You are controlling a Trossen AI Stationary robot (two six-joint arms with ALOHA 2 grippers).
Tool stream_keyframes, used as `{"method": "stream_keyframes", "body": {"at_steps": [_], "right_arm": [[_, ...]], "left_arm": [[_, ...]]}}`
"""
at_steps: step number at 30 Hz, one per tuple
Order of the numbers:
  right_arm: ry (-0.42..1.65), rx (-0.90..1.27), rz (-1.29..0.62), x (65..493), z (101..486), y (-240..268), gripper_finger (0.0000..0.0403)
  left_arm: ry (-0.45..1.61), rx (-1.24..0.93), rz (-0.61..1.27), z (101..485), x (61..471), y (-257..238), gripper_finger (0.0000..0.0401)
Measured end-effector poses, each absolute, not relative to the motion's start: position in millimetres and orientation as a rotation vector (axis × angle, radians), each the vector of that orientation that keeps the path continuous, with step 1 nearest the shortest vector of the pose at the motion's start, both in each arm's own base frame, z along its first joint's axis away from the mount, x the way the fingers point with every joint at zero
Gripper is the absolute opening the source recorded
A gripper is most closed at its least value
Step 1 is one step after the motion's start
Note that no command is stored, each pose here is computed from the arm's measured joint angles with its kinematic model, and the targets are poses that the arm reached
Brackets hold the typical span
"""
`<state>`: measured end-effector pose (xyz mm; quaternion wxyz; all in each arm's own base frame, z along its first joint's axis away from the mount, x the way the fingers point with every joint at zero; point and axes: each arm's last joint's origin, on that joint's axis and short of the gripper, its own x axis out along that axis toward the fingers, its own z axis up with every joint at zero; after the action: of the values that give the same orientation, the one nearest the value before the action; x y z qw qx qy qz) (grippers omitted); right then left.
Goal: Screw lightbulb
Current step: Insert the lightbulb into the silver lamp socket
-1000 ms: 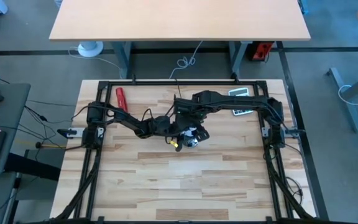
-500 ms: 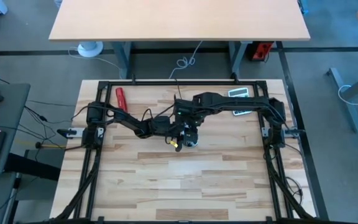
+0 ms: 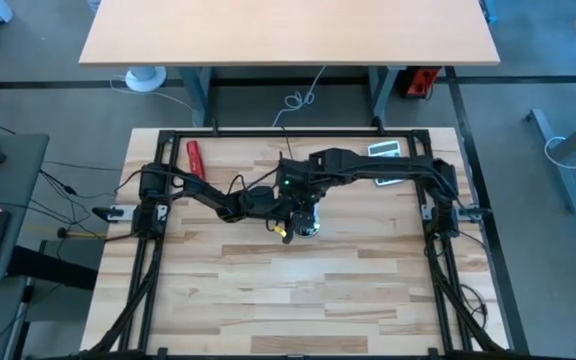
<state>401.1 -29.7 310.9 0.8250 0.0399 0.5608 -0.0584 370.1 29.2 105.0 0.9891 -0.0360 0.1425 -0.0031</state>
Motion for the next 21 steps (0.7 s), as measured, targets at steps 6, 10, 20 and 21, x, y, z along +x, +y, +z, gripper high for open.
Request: {"method": "stream_keyframes", "body": {"at_steps": [6, 10, 20, 21], "right_arm": [[1.302, -0.268, 0.101, 387.4, 320.6, -31.6, 0.0223], [1.32, -0.419, 0.238, 385.5, 319.4, -21.4, 0.0223], [1.258, -0.402, 0.317, 389.4, 320.6, -8.7, 0.0254], [1.256, -0.387, 0.311, 389.8, 320.3, -8.8, 0.0263]], "left_arm": [[0.286, -0.067, -0.006, 105.1, 370.1, 29.2, 0.0155], [0.286, -0.066, -0.006, 105.1, 370.1, 29.2, 0.0155], [0.285, -0.072, -0.006, 105.2, 370.2, 29.1, 0.0155], [0.286, -0.073, -0.005, 105.1, 370.2, 29.1, 0.0155]]}}
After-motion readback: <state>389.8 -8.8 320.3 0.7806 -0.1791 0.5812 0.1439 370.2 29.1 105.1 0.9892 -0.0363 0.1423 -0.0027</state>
